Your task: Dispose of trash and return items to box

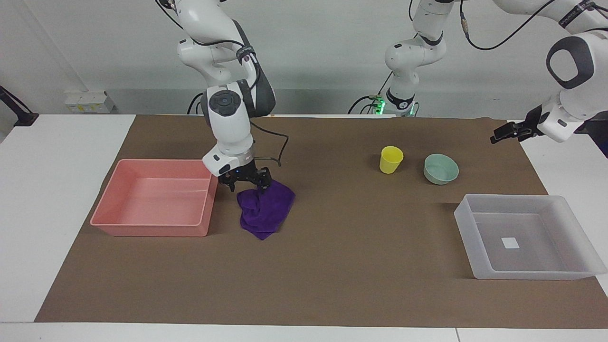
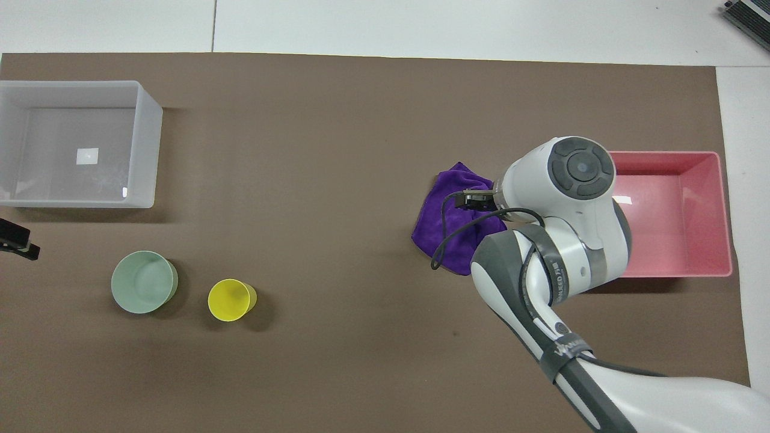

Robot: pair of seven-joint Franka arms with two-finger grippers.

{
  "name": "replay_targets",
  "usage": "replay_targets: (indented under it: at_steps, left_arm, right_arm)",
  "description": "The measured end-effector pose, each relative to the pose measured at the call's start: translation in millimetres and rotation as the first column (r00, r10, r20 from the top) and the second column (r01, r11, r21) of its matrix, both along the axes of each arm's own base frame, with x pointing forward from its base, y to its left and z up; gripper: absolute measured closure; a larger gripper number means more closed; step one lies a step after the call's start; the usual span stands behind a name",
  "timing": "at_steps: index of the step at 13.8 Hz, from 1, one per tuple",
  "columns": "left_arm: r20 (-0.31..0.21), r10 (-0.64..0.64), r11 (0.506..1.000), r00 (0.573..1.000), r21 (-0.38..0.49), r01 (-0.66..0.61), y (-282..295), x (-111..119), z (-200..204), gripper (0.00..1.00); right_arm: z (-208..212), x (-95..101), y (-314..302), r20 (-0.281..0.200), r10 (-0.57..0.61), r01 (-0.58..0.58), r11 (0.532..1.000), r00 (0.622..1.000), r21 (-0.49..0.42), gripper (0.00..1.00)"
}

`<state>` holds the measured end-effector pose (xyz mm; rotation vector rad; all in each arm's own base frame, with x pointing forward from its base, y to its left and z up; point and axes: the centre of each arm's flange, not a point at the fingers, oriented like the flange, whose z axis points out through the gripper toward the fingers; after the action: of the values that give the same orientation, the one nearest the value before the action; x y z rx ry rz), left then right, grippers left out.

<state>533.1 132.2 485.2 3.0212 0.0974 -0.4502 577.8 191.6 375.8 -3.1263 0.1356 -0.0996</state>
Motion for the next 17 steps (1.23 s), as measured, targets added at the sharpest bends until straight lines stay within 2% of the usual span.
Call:
replay_targets:
  at_steps: [4,7,9,10,13,15,17]
  left_arm:
    - [0.009,-0.018,0.999,1.0,-0.033,0.018,-30.2,-14.4,-97.6,0.0]
    - [0.01,-0.022,0.999,1.0,-0.03,0.022,-37.9,-31.5,-138.0,0.0]
    - [0.018,-0.022,0.999,1.0,-0.027,0.023,-39.6,-40.7,-157.5,0.23]
    - [0.022,-0.023,0.999,1.0,-0.025,0.023,-40.6,-46.0,-167.3,0.35]
    - [0.009,-0.04,0.999,0.999,-0.028,0.04,-49.4,-54.2,-181.2,0.73]
    - [0.011,-0.053,0.998,0.999,-0.03,0.053,-56.6,-52.0,-177.5,0.95]
    - [-0.006,-0.061,0.998,0.998,-0.036,0.061,-59.5,-49.6,-162.3,0.96]
  right_arm:
    - [-45.7,-9.6,15.8,0.006,0.03,-0.03,0.999,1.0,-0.01,0.0]
    - [-72.9,-24.3,16.0,-0.001,0.06,-0.06,0.997,0.998,-0.059,0.0]
    - [-82.4,-30.1,14.3,0.015,0.068,-0.067,0.996,0.998,-0.059,0.0]
    - [-86.0,-32.5,13.8,0.026,0.07,-0.069,0.996,0.997,-0.054,0.07]
    - [-86.4,-34.5,12.7,0.042,0.063,-0.061,0.997,0.997,-0.047,0.42]
    - [-76.2,-32.6,11.8,0.062,-0.011,0.013,0.999,0.998,-0.034,0.67]
    - [-54.9,-31.1,10.5,0.088,-0.067,0.069,0.997,0.994,-0.019,0.89]
